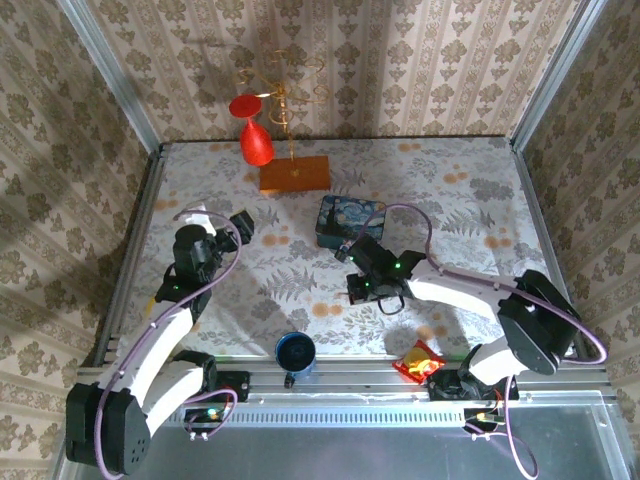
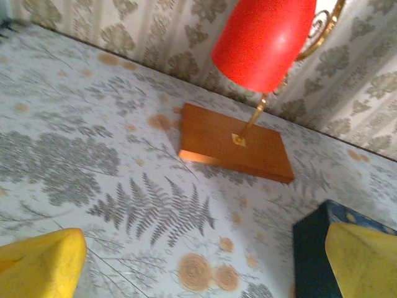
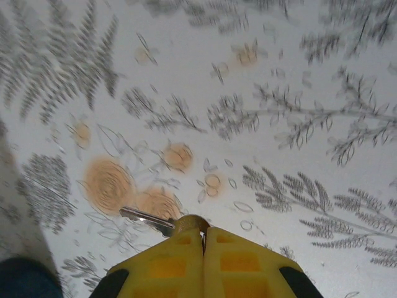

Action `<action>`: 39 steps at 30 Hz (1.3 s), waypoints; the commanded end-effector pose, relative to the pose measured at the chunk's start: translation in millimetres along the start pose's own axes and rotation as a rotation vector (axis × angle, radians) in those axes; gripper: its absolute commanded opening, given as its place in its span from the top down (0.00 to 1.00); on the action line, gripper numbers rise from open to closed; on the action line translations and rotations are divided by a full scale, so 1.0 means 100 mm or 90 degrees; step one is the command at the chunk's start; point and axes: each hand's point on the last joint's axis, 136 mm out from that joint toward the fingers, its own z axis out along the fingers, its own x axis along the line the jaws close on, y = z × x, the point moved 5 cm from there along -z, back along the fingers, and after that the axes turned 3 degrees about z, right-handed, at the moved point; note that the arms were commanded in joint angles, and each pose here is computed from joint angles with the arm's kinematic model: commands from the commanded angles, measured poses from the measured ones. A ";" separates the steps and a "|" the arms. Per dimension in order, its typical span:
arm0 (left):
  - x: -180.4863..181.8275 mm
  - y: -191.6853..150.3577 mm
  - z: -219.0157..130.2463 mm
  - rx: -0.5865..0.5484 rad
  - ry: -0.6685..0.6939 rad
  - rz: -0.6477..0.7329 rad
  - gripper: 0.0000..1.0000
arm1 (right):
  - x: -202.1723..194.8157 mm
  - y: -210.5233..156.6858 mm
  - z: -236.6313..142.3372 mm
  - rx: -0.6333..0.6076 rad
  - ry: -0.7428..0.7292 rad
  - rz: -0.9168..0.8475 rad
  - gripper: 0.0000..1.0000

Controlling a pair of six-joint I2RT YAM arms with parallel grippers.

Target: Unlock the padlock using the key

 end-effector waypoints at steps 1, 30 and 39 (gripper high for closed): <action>-0.23 -0.08 0.02 0.062 -0.086 -0.044 0.00 | 0.05 0.29 -0.17 -0.123 0.017 0.024 1.00; -1.67 -0.67 0.14 0.195 -0.461 -0.040 0.52 | 0.33 0.97 -0.29 -0.316 0.169 0.097 1.00; -1.66 -0.72 0.24 0.202 -0.446 -0.045 0.65 | 0.33 0.96 -0.29 -0.317 0.179 0.102 1.00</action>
